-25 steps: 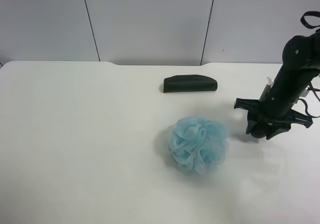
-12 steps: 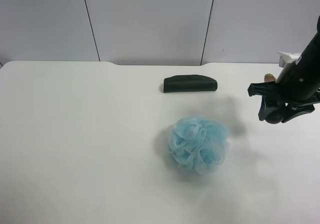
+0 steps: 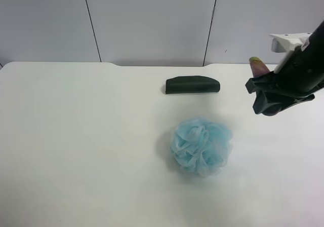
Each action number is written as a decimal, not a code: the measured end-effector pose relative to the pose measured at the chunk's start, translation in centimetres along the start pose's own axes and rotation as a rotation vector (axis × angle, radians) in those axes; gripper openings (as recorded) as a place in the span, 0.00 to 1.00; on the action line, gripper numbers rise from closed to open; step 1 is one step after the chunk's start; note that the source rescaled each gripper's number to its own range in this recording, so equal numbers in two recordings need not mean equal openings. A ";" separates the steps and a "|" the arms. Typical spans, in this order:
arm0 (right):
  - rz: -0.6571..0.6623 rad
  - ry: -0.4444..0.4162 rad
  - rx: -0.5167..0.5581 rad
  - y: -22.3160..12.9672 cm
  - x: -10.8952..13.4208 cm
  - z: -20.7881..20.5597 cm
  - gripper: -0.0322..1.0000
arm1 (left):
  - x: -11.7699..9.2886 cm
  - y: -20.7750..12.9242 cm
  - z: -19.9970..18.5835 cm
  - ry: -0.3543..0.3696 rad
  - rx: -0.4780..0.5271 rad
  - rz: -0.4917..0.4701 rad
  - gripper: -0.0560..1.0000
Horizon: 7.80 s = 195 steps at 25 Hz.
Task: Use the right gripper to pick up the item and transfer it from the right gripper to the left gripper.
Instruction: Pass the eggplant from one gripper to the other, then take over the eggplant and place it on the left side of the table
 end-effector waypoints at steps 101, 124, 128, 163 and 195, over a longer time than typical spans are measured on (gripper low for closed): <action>-0.838 0.729 0.278 -5.9 19.7 -1.7 0.04 | -21.0 6.1 7.5 -0.812 -0.214 1.594 1.00; -0.833 0.749 0.287 -6.1 19.8 -1.9 0.03 | -21.7 6.3 7.0 -0.864 -0.303 1.613 0.28; -0.833 0.749 0.287 -6.1 19.8 -1.9 0.03 | -21.7 6.3 7.0 -0.866 -0.303 1.612 0.28; -0.742 0.500 -0.043 -7.8 14.4 -11.8 1.00 | -22.0 6.3 6.8 -0.884 -0.328 1.588 0.06; -0.485 0.261 -0.482 -21.5 0.0 -9.6 1.00 | -22.0 6.3 6.8 -0.886 -0.317 1.568 0.06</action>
Point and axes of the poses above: a point on each arm's last joint axis where the gripper is mounted, z pointing out along that axis toward the gripper, x along the wrist's bending axis when the last joint is at zero, y = z × x, the point moved 2 cm from there along z, pointing out along that axis toward the gripper, and after that the axes turned 5 degrees about z, right-handed, at the moved point
